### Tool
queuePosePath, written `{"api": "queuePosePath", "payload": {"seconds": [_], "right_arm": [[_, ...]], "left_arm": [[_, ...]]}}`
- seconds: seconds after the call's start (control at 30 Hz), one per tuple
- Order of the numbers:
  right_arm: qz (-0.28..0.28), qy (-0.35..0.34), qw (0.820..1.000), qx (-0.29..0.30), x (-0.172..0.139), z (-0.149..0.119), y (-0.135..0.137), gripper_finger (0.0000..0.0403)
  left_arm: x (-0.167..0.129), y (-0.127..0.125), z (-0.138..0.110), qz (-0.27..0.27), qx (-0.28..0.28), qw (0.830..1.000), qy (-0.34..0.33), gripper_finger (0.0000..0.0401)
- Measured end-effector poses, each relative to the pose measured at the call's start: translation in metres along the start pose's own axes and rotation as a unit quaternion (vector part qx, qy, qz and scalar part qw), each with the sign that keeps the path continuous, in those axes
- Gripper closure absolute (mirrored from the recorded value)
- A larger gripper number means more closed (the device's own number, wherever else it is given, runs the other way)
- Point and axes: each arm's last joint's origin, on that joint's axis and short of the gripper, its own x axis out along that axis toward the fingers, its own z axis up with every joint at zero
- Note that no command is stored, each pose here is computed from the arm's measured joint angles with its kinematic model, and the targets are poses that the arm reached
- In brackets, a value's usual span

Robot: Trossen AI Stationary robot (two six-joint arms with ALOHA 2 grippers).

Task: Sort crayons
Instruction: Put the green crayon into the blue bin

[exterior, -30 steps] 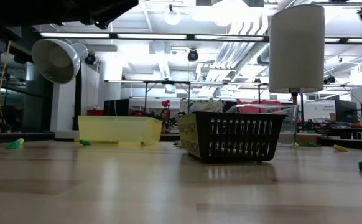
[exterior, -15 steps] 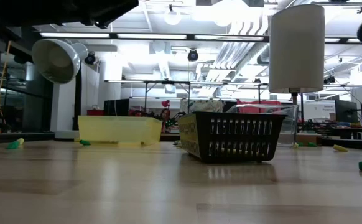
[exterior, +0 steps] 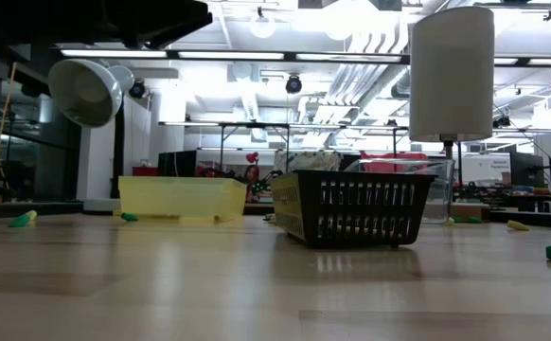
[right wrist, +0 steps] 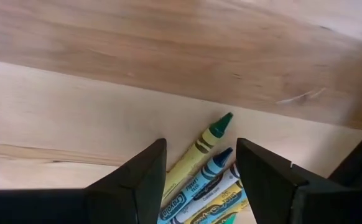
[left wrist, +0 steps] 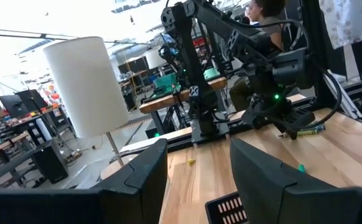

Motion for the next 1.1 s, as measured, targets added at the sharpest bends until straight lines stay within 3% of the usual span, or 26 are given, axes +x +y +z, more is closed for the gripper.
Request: {"api": "queuePosePath", "payload": {"seconds": [0.63,1.1], "right_arm": [[0.037,-0.046,0.998,0.002,-0.0006,0.0024,0.0035,0.0285],[0.043,-0.095,0.995,-0.007,-0.0012,0.0064,0.0019,0.0396]], "left_arm": [[0.0000,0.0000,0.0000,0.000,0.012,1.000,0.000,0.0241],[0.0000,0.0000,0.0000,0.000,0.012,1.000,0.000,0.0241]]}}
